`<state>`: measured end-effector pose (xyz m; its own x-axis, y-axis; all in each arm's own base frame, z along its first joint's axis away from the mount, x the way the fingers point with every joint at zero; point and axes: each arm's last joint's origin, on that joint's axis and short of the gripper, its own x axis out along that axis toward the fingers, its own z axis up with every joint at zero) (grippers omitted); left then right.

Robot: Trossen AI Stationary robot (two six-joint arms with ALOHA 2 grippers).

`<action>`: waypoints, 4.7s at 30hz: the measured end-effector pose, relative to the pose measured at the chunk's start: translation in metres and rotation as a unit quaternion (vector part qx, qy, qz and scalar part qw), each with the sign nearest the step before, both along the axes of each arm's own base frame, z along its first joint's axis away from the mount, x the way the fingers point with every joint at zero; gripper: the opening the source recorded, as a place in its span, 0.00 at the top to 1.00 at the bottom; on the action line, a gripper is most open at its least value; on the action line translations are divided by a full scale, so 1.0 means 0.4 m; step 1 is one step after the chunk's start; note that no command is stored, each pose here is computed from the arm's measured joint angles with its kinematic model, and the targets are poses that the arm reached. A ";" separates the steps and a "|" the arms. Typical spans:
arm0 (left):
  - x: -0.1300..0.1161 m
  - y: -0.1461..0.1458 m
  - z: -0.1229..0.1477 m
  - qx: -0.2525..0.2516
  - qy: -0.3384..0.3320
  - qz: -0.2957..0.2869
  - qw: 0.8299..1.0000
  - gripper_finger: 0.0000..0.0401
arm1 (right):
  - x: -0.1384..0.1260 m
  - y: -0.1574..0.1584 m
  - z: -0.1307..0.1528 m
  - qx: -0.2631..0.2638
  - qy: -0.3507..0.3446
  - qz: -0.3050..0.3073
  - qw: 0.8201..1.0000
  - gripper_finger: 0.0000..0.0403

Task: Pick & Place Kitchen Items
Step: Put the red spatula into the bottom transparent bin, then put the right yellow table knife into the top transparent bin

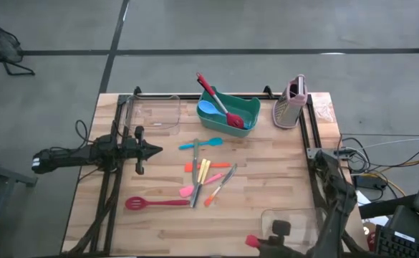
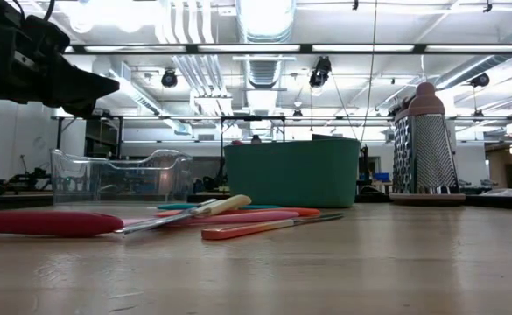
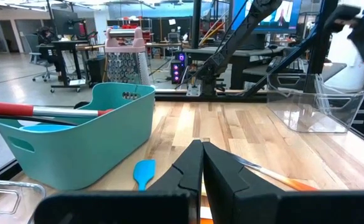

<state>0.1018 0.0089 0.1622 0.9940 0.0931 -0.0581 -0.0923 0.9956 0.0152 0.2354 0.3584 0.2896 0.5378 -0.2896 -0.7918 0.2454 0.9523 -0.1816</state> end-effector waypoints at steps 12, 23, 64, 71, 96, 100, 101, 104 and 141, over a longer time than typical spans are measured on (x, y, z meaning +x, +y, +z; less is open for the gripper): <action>0.000 0.000 0.000 0.000 0.000 0.000 1.000 0.95 | -0.108 0.018 -0.148 -0.014 0.119 -0.048 0.992 0.82; 0.000 0.000 0.000 0.000 0.000 0.000 1.000 0.95 | -0.203 -0.075 -0.152 -0.008 0.045 -0.105 0.993 0.83; 0.000 0.000 0.000 0.000 0.000 0.000 1.000 0.95 | -0.093 -0.270 -0.079 0.037 -0.093 -0.130 0.986 0.66; 0.000 0.000 0.000 0.000 0.000 0.000 1.000 0.95 | 0.056 -0.366 -0.024 0.044 -0.108 0.006 0.993 0.95; 0.000 0.000 0.000 0.000 0.000 0.000 1.000 0.95 | 0.219 -0.741 -0.052 0.103 -0.170 0.280 0.939 0.98; 0.000 0.000 0.000 0.000 0.000 0.000 1.000 0.95 | 0.143 -0.775 -0.026 0.084 -0.230 0.282 0.928 0.98; 0.000 0.000 0.000 0.000 0.000 0.000 1.000 0.95 | 0.121 -0.781 -0.018 0.081 -0.248 0.281 0.924 0.98; 0.000 0.000 0.000 0.000 0.000 0.000 1.000 0.95 | 0.052 -0.795 0.001 0.078 -0.297 0.277 0.910 0.98; 0.000 0.000 0.000 0.010 0.001 -0.001 1.000 0.95 | -0.336 -0.877 -0.293 0.103 -0.480 0.208 0.846 0.98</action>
